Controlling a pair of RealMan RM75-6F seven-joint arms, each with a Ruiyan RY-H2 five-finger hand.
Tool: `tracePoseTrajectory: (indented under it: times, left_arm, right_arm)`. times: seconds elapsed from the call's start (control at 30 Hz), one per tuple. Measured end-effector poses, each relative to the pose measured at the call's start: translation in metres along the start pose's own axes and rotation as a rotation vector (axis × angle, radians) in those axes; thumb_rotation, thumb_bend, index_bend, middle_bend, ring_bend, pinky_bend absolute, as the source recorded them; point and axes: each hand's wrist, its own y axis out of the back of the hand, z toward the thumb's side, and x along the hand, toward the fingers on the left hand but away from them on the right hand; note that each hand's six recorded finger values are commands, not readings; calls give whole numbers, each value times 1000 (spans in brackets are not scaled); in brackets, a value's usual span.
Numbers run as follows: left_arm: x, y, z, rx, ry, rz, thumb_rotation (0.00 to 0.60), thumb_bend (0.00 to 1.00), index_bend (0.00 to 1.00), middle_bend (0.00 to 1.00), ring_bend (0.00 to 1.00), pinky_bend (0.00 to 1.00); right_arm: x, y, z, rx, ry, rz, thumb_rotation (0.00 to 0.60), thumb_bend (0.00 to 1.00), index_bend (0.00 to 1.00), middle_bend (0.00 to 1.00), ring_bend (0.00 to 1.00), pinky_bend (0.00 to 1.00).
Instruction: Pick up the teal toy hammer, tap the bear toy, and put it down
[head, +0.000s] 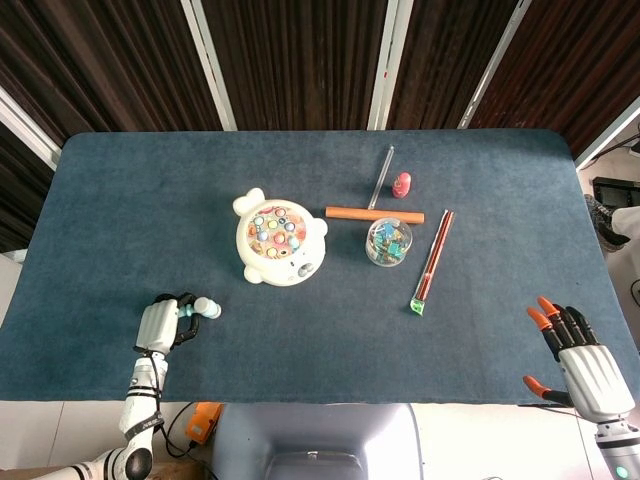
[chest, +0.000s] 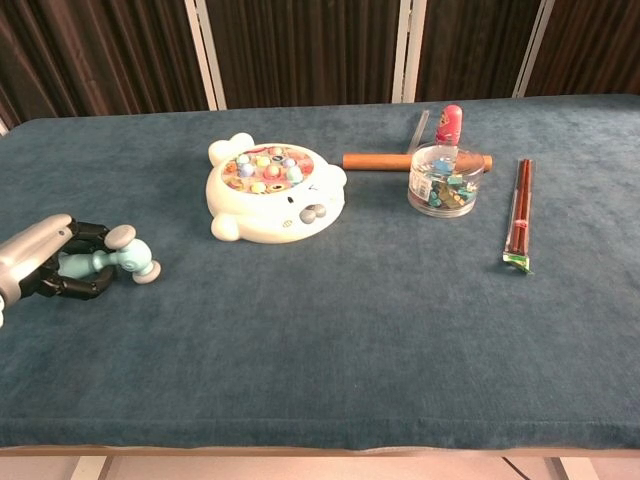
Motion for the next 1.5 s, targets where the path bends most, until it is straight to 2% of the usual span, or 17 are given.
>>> tracePoseTrajectory:
  times: [0.17, 0.33, 0.43, 0.53, 0.6, 0.73, 1.0, 1.1, 1.2, 1.33, 1.43, 1.5]
  left_arm:
    - [-2, 4, 2, -18, -17, 30, 600, 856, 626, 543, 443, 348]
    - [-5, 11, 8, -65, -58, 79, 600, 850, 623, 610, 517, 564]
    - [-8, 14, 11, -97, -88, 99, 600, 847, 626, 633, 552, 628]
    - [-10, 17, 12, -129, -115, 117, 600, 838, 629, 668, 633, 733]
    - [-12, 19, 12, -146, -130, 126, 600, 837, 630, 704, 715, 845]
    - [-15, 22, 13, -182, -163, 141, 600, 838, 635, 768, 820, 968]
    - [-20, 28, 18, -276, -226, 160, 600, 869, 653, 891, 990, 1000]
    - [-21, 29, 19, -347, -236, 146, 600, 892, 665, 927, 1000, 1000]
    - [-20, 30, 22, -466, -236, 98, 600, 918, 671, 948, 1000, 1000]
    - [-14, 37, 31, -648, -230, -3, 600, 930, 674, 954, 1000, 1000]
    - [-2, 43, 42, -701, -223, -69, 600, 932, 674, 955, 1000, 1000]
    - [9, 49, 53, -711, -225, -90, 600, 931, 675, 955, 1000, 1000]
  right_arm:
    - [0, 0, 0, 1, 0, 0, 600, 326, 0, 0, 0, 0]
    - [0, 0, 0, 1, 1, 2, 600, 327, 0, 0, 0, 0]
    - [0, -1, 1, 2, 2, 4, 600, 327, 0, 0, 0, 0]
    - [1, 0, 0, 2, 2, 4, 600, 327, 0, 0, 0, 0]
    - [1, -1, 1, 2, 2, 4, 600, 327, 0, 0, 0, 0]
    - [1, -1, 1, 3, 3, 7, 600, 327, 0, 0, 0, 0]
    - [0, -1, 1, 5, 3, 10, 600, 327, 0, 0, 0, 0]
    - [1, -2, 1, 4, 4, 10, 600, 326, 0, 0, 0, 0]
    - [1, -2, 1, 4, 4, 11, 600, 326, 0, 0, 0, 0]
    - [0, -2, 1, 6, 4, 14, 600, 327, 0, 0, 0, 0]
    - [0, -2, 1, 7, 2, 14, 600, 327, 0, 0, 0, 0]
    - [0, -2, 0, 7, 0, 12, 600, 327, 0, 0, 0, 0]
